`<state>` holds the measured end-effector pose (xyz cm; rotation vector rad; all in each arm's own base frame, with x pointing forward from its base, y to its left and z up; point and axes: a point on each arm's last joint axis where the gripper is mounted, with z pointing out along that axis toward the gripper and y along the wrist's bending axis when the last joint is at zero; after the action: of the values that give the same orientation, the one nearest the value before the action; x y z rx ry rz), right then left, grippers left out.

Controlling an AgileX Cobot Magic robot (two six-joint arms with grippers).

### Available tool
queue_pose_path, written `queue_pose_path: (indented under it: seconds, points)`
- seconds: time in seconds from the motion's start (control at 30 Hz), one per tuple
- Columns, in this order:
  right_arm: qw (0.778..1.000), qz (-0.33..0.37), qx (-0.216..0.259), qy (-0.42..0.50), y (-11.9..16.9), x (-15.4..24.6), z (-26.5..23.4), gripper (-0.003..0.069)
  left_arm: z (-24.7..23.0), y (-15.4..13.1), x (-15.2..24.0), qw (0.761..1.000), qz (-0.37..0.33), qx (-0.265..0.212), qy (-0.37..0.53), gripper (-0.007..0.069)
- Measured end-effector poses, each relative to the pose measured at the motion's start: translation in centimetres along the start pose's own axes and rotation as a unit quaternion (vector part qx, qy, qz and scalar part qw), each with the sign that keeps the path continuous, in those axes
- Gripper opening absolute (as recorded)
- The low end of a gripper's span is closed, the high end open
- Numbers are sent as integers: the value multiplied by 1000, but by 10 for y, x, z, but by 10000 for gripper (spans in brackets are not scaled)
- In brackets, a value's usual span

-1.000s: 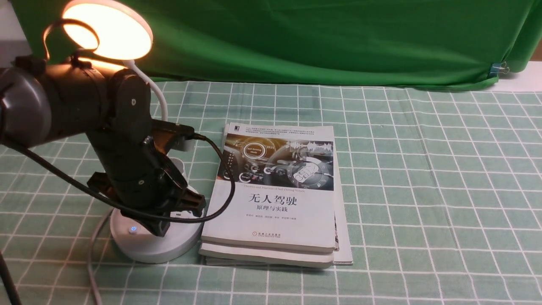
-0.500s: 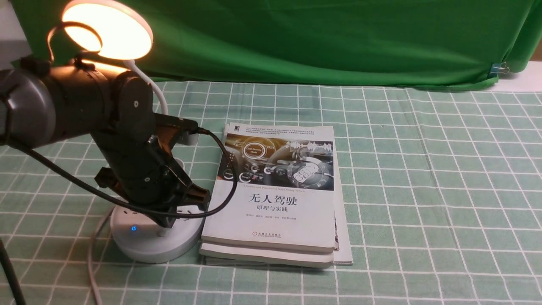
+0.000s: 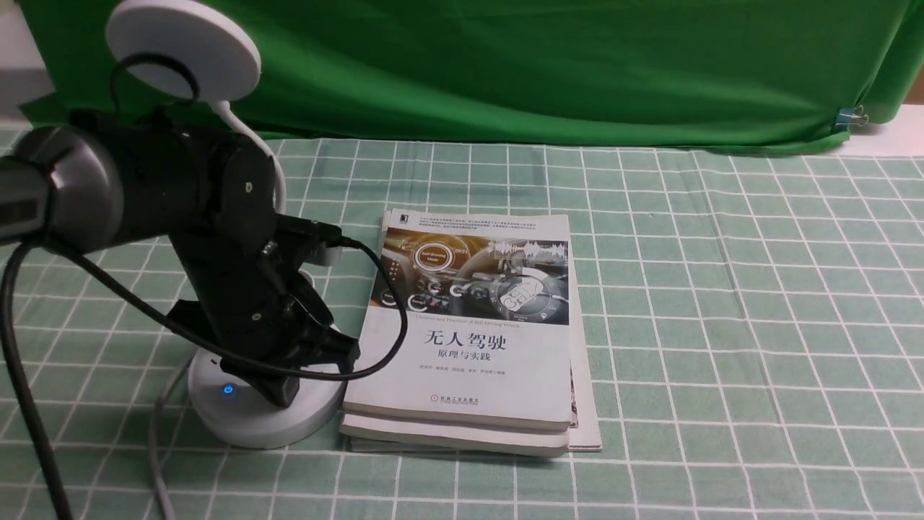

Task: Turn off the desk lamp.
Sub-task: Use the left arm to press the button switch on the lamp holder

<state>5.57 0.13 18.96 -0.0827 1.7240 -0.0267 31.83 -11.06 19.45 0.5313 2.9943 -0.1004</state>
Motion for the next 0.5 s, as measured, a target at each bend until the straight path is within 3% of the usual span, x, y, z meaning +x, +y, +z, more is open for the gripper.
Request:
queue_pose_path:
  seconds: [0.23, 0.5]
  points:
    - [1000, 0, 0, 0, 0, 0, 0, 242, -37, -3, 7, 999, 1, 3, -49, 0]
    - [1000, 0, 0, 0, 0, 0, 0, 242, -20, -2, 3, 1000, 3, 2, -26, 0]
